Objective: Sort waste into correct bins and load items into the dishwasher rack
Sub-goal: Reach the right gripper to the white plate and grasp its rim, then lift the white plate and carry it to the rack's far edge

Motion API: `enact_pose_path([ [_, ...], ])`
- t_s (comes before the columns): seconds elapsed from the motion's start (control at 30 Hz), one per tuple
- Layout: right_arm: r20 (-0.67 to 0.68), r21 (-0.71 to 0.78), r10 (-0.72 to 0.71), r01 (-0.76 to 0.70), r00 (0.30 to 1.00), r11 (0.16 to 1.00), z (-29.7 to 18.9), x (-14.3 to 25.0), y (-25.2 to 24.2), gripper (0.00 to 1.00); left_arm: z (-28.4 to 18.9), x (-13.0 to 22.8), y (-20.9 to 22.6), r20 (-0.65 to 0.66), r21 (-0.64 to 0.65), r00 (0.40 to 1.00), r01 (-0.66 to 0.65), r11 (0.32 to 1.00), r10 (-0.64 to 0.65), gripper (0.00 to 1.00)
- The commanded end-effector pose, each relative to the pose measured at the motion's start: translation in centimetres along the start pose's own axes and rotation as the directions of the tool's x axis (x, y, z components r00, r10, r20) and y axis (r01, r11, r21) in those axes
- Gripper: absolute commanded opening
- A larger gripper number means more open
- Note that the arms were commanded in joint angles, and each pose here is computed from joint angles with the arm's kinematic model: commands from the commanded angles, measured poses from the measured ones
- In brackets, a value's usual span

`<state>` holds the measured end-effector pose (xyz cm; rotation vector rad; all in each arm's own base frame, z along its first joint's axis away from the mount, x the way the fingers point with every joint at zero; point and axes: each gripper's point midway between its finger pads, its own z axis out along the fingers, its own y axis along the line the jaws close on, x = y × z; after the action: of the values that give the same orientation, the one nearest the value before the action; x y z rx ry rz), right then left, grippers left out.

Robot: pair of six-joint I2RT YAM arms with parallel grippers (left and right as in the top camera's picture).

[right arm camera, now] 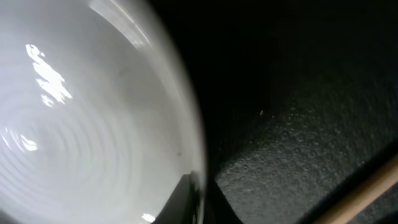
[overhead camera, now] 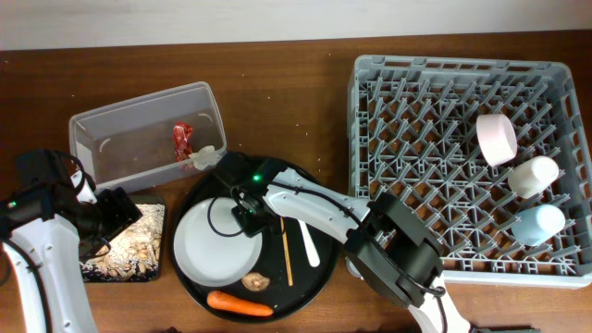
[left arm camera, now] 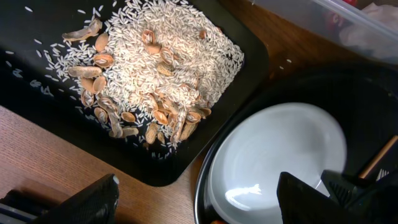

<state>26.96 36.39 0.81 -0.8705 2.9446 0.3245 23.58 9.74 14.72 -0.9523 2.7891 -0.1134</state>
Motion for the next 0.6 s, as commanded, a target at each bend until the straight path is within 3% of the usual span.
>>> enact_pose_path([
  [0.0, -0.031, 0.036, -0.004, 0.005, 1.000, 0.999, 0.6, 0.8, -0.6, 0.04, 0.0, 0.2, 0.0, -0.003, 0.007, 1.000, 0.020, 1.000, -0.020, 0.81],
  [0.17, 0.085, 0.021, 0.024, -0.026, 0.996, 0.999, -5.4, -2.5, -1.1, 0.04, 0.0, 0.2, 0.0, -0.003, 0.007, 1.000, 0.020, 1.000, -0.020, 0.81],
  [0.37, 0.271, 0.179, 0.086, -0.138, 0.959, 0.974, -17.2, -4.7, -7.0, 0.04, 0.0, 0.2, 0.0, -0.003, 0.007, 1.000, 0.020, 1.000, -0.020, 0.81],
  [0.47, 0.346, 0.321, 0.131, -0.248, 0.929, 0.914, -23.4, -2.7, -12.1, 0.04, 0.0, 0.2, 0.0, -0.003, 0.007, 1.000, 0.020, 1.000, -0.020, 0.81],
  [0.57, 0.429, 0.496, 0.164, -0.383, 0.888, 0.779, -29.1, 0.1, -18.2, 0.04, 0.0, 0.2, 0.0, -0.003, 0.010, 1.000, 0.020, 1.000, -0.020, 0.81],
])
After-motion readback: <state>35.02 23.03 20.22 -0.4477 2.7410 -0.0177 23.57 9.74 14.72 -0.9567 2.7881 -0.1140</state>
